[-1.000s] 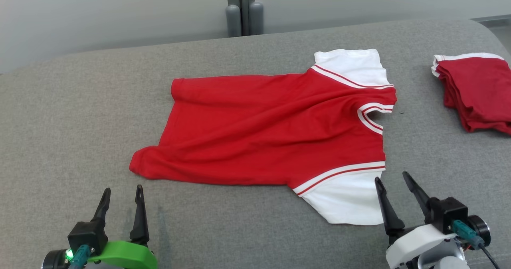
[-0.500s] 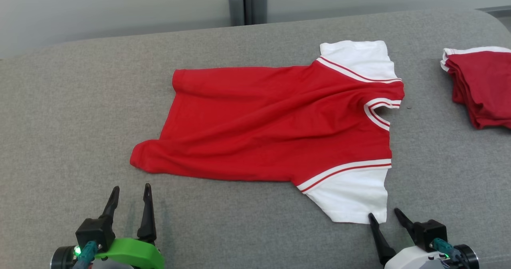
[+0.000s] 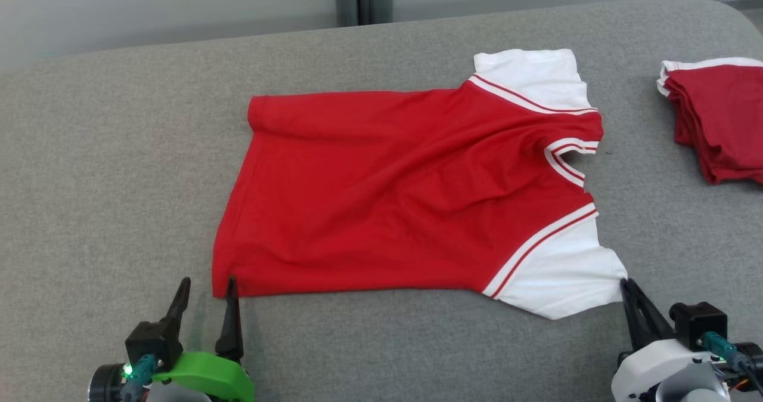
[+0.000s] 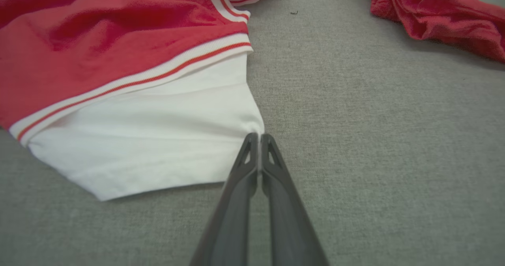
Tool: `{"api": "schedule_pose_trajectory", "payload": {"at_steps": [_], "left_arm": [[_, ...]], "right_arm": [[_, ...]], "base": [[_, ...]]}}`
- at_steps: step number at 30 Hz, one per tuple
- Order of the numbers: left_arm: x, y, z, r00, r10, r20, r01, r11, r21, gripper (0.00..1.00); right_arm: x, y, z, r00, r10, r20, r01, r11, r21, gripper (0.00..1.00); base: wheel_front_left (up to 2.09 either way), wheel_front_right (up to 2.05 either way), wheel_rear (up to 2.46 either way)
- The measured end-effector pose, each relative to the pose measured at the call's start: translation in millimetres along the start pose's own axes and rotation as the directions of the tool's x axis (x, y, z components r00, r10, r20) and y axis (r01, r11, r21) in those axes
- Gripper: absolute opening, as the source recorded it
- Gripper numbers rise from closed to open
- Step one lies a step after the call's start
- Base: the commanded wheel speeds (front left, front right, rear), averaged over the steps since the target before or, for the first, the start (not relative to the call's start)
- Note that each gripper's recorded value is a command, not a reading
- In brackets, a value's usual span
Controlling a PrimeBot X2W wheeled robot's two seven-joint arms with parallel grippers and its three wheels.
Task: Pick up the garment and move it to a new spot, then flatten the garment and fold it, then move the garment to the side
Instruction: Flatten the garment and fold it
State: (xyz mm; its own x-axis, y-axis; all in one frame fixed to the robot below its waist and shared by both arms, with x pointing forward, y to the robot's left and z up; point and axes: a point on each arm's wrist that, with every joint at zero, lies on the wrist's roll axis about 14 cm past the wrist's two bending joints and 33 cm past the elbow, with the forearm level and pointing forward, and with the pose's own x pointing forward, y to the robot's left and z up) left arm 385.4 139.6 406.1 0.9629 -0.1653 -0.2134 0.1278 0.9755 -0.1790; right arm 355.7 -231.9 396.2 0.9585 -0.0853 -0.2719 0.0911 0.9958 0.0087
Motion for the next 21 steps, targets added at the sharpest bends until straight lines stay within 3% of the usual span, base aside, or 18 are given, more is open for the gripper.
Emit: {"api": "schedule_pose_trajectory", "payload": {"at_steps": [15,21], "left_arm": [[-2.7,-34.8,-34.6,0.987,-0.119,-0.108,0.111,0.991,-0.076,1.0],[-7.1,-48.7,-44.1,0.969,-0.2,-0.147,0.194,0.98,-0.054,1.0]], "right_arm": [[12.6,-29.6,31.9,0.992,-0.08,0.093,0.082,0.996,-0.017,0.0],[20.4,-32.8,44.0,0.989,-0.079,0.123,0.083,0.996,-0.033,0.0]], "base": [[0.0,0.0,0.0],[0.0,0.0,0.0]]}}
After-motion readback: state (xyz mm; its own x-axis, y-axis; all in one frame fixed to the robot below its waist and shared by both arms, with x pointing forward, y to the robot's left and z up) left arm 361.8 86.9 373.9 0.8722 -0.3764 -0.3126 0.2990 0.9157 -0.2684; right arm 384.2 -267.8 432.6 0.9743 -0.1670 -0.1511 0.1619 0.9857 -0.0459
